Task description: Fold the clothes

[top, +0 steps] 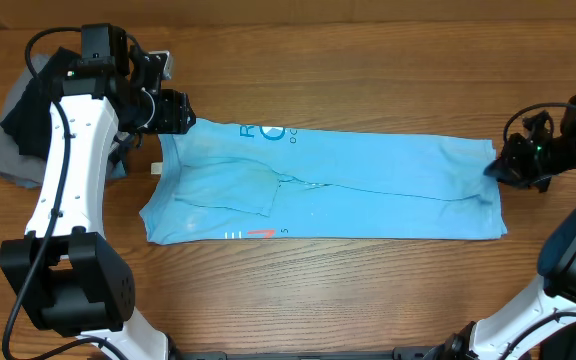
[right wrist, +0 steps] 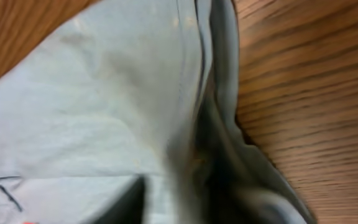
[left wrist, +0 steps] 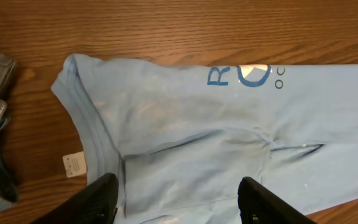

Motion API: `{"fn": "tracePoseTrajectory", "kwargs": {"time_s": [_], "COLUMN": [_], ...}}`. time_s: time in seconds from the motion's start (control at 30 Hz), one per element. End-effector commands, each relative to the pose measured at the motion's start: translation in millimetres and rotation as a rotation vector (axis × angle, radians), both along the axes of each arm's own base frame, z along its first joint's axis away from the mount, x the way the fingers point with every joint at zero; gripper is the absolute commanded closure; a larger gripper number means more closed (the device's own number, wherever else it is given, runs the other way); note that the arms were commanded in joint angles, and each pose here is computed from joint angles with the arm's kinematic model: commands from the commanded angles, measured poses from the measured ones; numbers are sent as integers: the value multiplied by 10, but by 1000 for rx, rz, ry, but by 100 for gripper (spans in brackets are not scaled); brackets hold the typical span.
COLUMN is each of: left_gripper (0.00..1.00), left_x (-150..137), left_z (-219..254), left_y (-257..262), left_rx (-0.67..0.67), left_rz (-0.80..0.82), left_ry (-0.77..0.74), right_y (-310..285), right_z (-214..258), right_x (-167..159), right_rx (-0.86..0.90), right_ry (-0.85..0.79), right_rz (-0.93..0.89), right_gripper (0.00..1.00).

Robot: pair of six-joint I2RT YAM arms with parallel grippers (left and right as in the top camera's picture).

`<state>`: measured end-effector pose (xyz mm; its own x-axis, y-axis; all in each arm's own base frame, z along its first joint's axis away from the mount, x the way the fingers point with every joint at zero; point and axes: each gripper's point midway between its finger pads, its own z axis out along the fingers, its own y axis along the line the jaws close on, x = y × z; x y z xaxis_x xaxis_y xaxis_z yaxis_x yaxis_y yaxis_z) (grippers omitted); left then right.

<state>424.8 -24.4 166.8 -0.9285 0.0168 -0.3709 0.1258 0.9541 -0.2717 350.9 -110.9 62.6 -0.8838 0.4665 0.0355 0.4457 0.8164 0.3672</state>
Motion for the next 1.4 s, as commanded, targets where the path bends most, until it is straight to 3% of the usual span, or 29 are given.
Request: {"fn": "tracePoseTrajectory", "kwargs": {"time_s": [0.0,0.1,0.23,0.37,0.5,0.8,0.97,1.2,1.37], "left_gripper": [35,35,34,34,34,34,33,33,34], "left_x": [18,18,21,36,60,116,117,111,114], "left_z": [240,243,243,251,261,287,287,292,305], "left_y": [-48,-53,-52,-51,-49,-46,-46,-59,-55], "left_rx": [-24,-26,-26,-25,-24,-23,-22,-30,-32], "left_rz": [-37,-39,-39,-39,-39,-40,-39,-43,-42], "left_ry": [-68,-69,-70,-78,-89,-115,-115,-114,-118], "right_y": [-160,-342,-420,-482,-389,26,184,20,-73], "right_z": [-11,-11,-59,-295,-569,-791,-967,-933,-626], "right_x": [-35,-27,-33,-105,-178,-231,-337,-302,-175], "right_rx": [-44,-48,37,66,126,276,275,232,182], "right_ry": [7,-25,-98,-63,-9,-7,23,63,13], "right_rz": [-38,-80,-38,-34,9,123,145,43,2], "right_gripper": [40,37,40,41,47,48,65,91,96]}}
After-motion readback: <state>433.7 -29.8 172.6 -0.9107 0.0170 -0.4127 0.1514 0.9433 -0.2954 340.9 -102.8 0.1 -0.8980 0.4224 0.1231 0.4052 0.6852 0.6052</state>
